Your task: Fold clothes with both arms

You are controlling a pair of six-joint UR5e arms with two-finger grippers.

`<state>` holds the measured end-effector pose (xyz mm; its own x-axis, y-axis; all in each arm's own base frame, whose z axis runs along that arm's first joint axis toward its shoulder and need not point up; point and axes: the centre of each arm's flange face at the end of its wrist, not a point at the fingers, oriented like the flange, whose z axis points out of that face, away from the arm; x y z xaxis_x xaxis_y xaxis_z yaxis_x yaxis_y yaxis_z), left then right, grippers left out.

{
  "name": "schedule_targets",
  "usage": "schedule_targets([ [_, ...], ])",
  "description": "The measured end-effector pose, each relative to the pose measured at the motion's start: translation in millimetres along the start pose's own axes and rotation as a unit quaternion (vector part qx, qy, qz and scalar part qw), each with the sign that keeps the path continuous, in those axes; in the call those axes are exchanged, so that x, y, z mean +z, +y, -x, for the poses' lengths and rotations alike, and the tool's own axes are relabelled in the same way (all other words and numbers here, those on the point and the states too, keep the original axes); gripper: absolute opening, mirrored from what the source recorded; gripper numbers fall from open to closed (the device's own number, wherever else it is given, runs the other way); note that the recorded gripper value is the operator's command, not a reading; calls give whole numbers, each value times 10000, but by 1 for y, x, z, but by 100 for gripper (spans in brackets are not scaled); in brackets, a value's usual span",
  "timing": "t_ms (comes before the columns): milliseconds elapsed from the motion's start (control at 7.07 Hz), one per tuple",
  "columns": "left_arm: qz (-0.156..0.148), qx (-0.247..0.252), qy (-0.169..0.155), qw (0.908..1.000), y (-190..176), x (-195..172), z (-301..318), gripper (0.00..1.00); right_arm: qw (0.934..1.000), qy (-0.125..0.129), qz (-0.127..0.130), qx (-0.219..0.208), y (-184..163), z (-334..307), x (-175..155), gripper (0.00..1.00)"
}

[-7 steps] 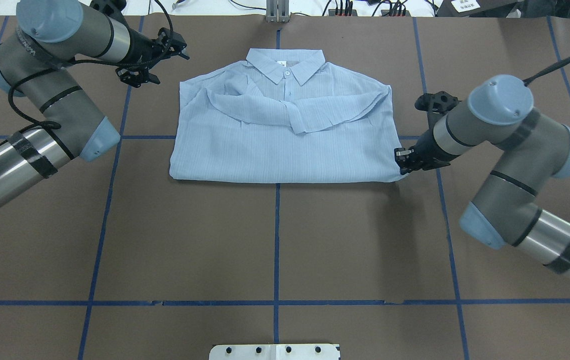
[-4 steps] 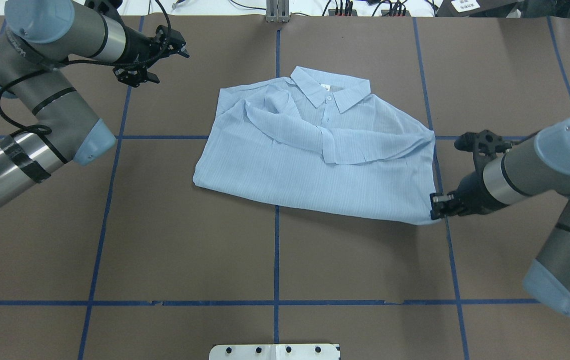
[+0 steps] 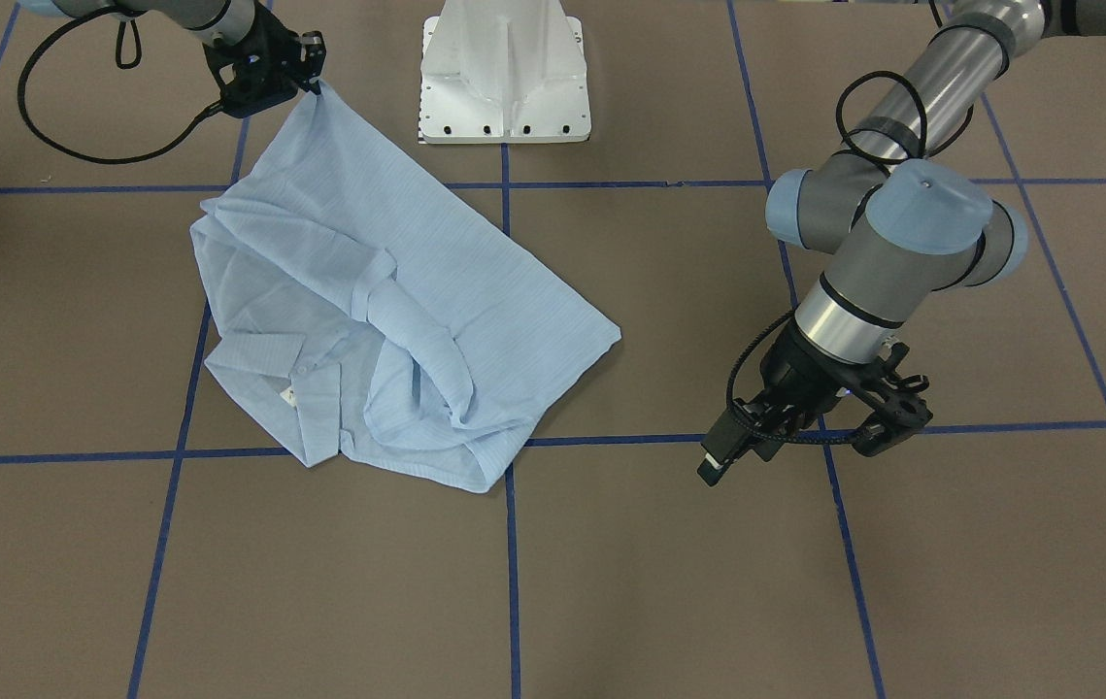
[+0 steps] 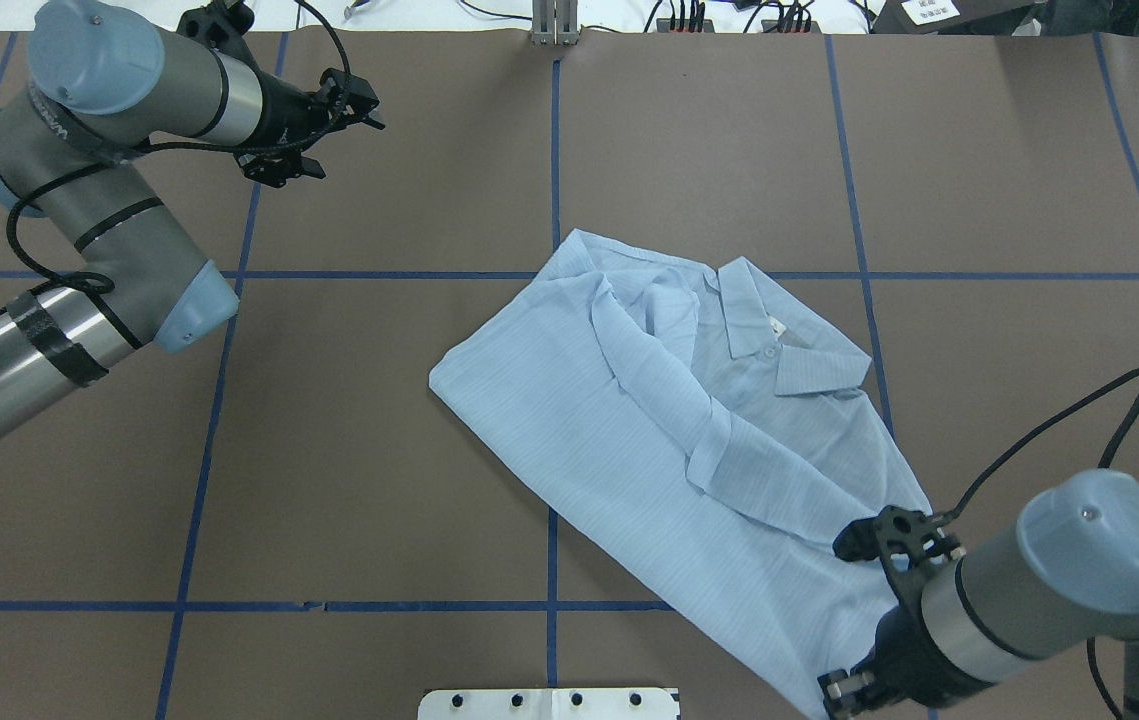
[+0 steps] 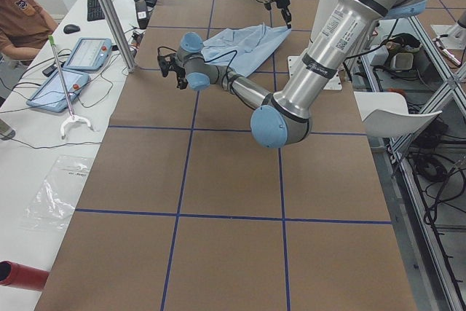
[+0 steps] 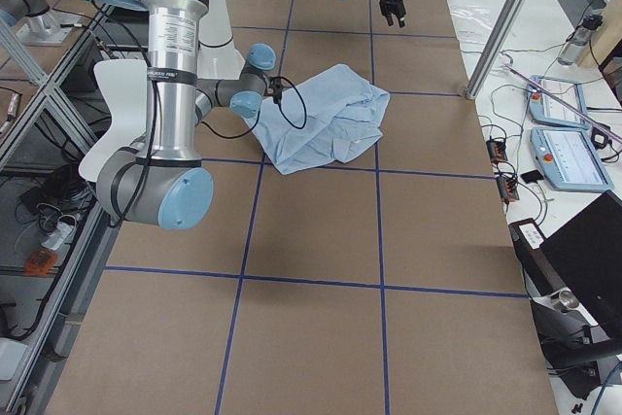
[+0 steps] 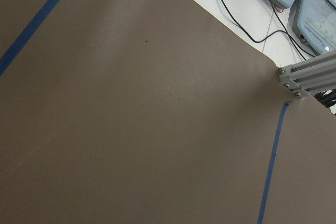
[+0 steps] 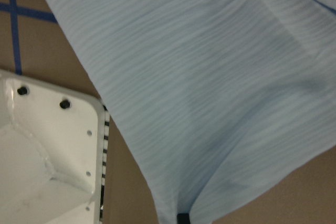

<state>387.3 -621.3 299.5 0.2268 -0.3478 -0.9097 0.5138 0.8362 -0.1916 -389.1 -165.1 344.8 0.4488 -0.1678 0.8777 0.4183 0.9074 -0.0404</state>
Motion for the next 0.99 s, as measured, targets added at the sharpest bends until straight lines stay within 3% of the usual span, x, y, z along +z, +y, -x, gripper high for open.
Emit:
schedule_targets([
  [141, 7, 11, -13, 10000, 4, 3, 2, 100, 9998, 3, 169, -92, 16, 9, 11, 100],
  [283, 30, 27, -23, 10000, 7, 5, 4, 100, 9997, 16, 190, -119, 21, 11, 15, 100],
  [424, 70, 63, -21, 10000, 13, 8, 5, 100, 10000, 26, 35, -84, 14, 10, 11, 100],
  [707, 255, 199, 54, 9995, 43, 13, -5, 100, 9982, -111, -579, 71, -21, 11, -22, 100],
  [990, 667, 381, 170, 9969, 110, 15, -21, 99, 9859, -525, -1582, 170, -76, 28, -94, 100],
])
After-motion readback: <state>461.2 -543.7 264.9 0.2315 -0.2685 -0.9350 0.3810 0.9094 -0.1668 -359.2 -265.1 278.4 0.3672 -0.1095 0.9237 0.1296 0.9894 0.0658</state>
